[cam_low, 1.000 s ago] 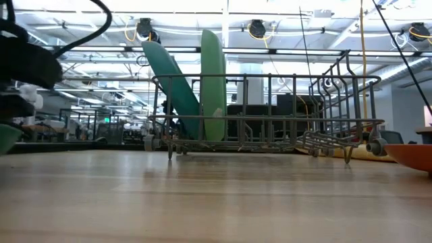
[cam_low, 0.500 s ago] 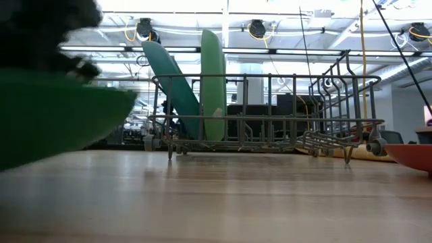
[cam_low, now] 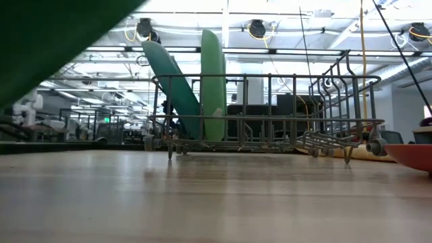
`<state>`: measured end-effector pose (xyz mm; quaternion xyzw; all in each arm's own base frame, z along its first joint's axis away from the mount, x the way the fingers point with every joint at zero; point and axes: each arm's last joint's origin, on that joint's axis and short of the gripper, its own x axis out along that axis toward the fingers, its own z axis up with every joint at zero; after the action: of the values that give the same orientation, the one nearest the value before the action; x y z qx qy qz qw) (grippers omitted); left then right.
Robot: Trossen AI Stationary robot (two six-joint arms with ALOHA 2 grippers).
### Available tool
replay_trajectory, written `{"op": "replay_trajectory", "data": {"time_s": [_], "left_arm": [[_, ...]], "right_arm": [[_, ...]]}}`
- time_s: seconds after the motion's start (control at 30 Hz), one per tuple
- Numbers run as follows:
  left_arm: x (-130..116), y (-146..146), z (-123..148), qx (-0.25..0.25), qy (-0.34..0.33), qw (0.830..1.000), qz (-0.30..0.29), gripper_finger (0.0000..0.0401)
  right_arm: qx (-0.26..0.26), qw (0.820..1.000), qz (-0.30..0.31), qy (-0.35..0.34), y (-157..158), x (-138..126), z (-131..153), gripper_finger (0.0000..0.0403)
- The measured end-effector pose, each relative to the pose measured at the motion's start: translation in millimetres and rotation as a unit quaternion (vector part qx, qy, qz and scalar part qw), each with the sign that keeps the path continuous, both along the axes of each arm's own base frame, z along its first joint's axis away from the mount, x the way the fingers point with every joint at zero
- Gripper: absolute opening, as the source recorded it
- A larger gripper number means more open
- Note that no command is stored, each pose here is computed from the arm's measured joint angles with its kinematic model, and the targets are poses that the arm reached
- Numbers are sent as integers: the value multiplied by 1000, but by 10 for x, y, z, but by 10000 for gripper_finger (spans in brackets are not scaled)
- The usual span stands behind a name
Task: Sort dishes
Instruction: Put the dark green plate in the dishwasher rack
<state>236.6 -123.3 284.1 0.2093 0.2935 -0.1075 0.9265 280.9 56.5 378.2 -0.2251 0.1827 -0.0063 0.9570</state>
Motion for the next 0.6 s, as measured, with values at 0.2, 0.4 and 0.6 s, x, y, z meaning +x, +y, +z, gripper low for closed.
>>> {"op": "replay_trajectory", "data": {"time_s": [0.2, 0.4, 0.6], "left_arm": [[-16, -2, 517, 29, -94, 993, -62, 12], [21, -11, 942, 106, -217, 955, -170, 12], [119, 164, 1242, 167, -340, 902, -205, 12]], "right_arm": [[33, 999, 41, 2, 67, -24, 8, 144], [26, 997, 78, -2, 142, -40, 22, 144], [7, 995, 101, -22, 211, -89, 84, 144]]}}
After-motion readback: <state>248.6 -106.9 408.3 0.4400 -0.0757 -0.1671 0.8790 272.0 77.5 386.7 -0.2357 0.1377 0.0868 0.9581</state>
